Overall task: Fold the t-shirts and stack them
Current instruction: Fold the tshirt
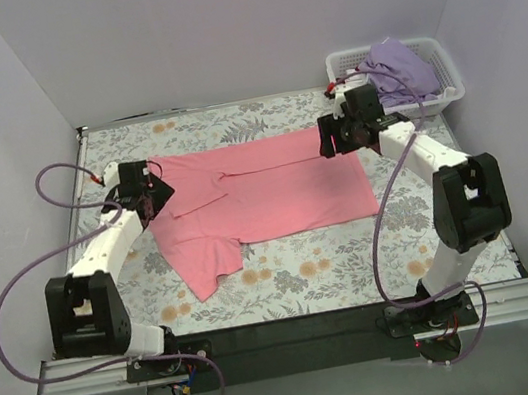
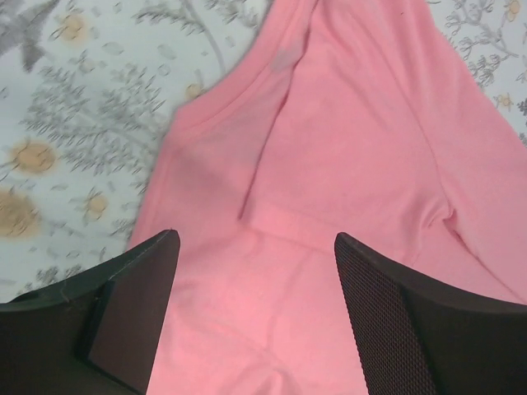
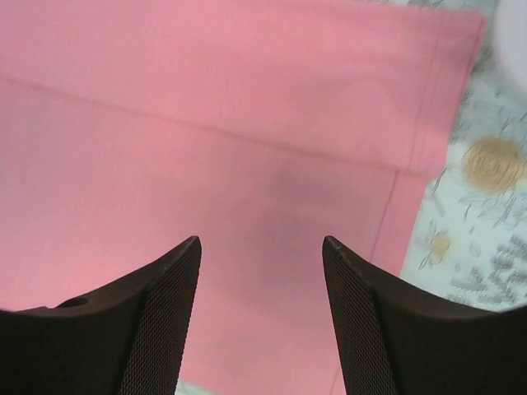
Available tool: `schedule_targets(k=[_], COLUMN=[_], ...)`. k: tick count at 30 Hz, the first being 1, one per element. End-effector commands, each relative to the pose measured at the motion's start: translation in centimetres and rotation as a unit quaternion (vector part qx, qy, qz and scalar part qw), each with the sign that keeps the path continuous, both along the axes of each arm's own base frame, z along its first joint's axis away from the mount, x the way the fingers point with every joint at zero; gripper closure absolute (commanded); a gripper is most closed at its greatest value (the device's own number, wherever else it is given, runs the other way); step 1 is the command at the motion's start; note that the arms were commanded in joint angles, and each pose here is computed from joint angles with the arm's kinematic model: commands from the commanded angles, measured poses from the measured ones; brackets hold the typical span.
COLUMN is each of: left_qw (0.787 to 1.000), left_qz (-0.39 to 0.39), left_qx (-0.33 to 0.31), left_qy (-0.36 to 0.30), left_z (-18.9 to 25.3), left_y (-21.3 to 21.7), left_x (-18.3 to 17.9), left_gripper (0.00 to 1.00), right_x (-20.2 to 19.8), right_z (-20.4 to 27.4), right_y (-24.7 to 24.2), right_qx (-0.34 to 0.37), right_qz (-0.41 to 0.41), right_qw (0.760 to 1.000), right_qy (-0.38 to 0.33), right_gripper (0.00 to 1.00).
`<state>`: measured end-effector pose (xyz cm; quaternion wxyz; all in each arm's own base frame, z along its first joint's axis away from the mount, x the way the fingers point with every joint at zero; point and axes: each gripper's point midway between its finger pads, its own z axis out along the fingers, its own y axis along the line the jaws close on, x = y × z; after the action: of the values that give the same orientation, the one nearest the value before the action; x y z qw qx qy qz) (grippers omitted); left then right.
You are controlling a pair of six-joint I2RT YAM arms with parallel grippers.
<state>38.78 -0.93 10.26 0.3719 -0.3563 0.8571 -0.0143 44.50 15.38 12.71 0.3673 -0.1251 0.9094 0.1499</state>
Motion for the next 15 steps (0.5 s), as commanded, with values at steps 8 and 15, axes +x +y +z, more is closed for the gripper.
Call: schedule_targets(k=[8, 15], left_qw=[0.997, 0.996], left_qz=[0.038, 0.035], left_qx=[0.025, 0.035], left_qy=[0.064, 0.069], left_z=[-4.1, -4.6], left_y=[2.2, 2.4], left_x=[-10.2, -9.9], left_gripper=[0.33, 0.42], right_x=[-15.0, -18.3], right_z=[-6.0, -7.1], right_y=[4.2, 3.1], right_qx=[-0.021, -0.023], right_qz=[0.094, 0.095], right_qw=[0.993, 0.993], right_qy=[0.063, 0.066], right_gripper=[0.33, 0.34])
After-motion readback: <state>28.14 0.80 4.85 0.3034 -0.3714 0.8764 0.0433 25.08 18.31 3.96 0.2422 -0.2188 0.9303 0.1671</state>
